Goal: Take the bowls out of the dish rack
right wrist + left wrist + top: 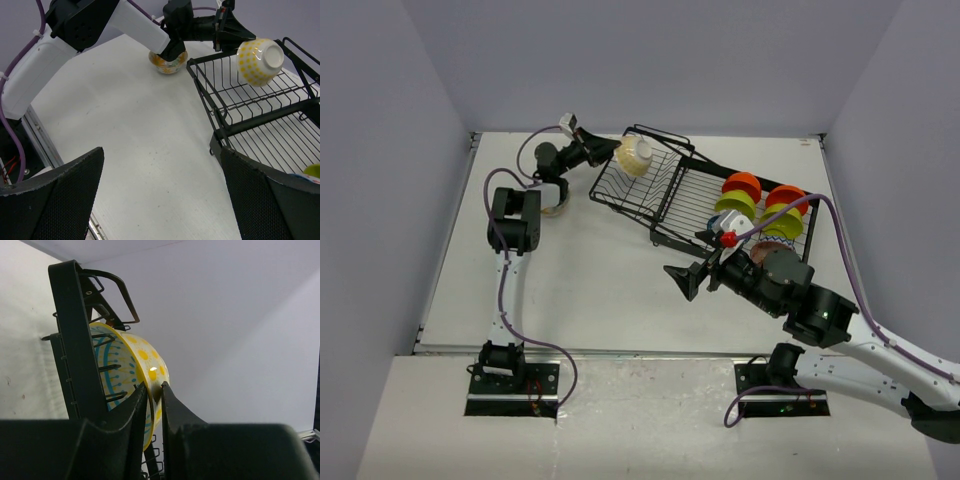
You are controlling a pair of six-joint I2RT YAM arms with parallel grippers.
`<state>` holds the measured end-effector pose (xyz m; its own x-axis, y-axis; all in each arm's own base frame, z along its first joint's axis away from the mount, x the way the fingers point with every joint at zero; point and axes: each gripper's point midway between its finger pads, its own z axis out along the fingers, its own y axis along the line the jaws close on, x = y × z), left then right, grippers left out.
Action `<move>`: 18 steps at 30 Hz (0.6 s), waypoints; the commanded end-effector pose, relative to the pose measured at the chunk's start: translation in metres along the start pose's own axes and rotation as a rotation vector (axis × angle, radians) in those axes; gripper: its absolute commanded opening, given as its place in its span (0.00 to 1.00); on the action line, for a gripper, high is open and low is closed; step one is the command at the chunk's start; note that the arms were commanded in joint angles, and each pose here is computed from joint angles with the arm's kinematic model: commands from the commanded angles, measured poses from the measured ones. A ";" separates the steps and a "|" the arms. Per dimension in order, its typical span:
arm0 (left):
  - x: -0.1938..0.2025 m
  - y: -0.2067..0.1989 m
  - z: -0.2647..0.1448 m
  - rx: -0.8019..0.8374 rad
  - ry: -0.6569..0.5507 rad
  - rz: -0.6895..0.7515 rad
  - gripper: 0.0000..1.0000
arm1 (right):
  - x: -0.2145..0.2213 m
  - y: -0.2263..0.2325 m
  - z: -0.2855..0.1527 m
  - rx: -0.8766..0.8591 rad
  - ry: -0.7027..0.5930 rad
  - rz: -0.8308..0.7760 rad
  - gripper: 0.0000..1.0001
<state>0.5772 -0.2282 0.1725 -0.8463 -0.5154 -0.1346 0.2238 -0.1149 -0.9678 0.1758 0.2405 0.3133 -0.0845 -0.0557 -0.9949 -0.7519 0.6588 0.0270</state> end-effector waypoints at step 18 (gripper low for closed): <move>0.017 -0.018 0.022 0.067 0.044 0.028 0.10 | -0.006 0.001 0.001 -0.008 -0.031 -0.008 0.99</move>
<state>0.5763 -0.2366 0.1795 -0.8477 -0.5141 -0.1307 0.2354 -0.1438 -0.9612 0.1758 0.2404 0.3132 -0.0834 -0.0567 -0.9949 -0.7520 0.6587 0.0255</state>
